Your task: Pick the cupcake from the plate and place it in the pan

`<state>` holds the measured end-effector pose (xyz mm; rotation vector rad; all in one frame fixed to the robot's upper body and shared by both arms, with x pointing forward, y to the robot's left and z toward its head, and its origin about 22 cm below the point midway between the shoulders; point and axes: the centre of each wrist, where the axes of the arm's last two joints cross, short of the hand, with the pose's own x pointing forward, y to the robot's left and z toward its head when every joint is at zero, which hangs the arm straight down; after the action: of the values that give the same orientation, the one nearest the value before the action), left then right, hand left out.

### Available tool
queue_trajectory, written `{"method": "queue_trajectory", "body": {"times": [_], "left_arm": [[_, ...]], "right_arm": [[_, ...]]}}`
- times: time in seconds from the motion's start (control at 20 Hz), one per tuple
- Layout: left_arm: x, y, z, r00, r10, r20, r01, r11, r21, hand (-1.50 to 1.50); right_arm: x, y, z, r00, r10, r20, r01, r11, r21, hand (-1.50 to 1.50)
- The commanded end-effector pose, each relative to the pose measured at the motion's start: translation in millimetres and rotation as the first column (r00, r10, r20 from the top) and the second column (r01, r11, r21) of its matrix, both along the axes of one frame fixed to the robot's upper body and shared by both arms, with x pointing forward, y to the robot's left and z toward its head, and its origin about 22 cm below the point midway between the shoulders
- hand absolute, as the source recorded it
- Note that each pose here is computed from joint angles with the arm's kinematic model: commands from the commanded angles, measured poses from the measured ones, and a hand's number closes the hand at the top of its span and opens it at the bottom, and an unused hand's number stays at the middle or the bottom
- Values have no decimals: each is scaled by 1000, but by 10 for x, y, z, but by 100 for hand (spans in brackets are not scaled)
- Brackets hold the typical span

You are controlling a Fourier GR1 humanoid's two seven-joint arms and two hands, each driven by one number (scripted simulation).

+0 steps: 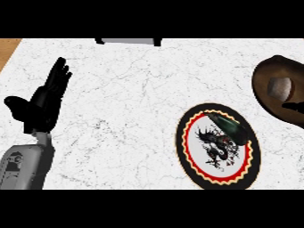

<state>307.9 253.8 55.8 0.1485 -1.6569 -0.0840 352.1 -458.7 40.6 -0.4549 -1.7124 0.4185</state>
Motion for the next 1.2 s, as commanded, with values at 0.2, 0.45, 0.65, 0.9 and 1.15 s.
{"method": "queue_trajectory", "body": {"times": [0.2,0.45,0.65,0.9,1.15], "left_arm": [[-117,195,-9,999,29,-22,-29,1000,8,0],[6,89,-12,999,41,-30,-42,999,-12,0],[-101,223,-139,997,73,-25,-72,997,27,0],[-144,331,-145,996,70,-48,-70,998,8,0],[-128,233,-80,996,85,-28,-84,996,18,0]], "right_arm": [[-616,-738,131,995,100,-14,-93,964,249,-150],[-837,-1002,313,986,162,50,-169,939,300,-150],[-1097,-1188,346,985,166,50,-174,938,301,-150],[-1259,-1323,455,985,166,39,-170,946,277,-150],[-1362,-1311,321,986,169,-1,-164,960,226,-150]]}}
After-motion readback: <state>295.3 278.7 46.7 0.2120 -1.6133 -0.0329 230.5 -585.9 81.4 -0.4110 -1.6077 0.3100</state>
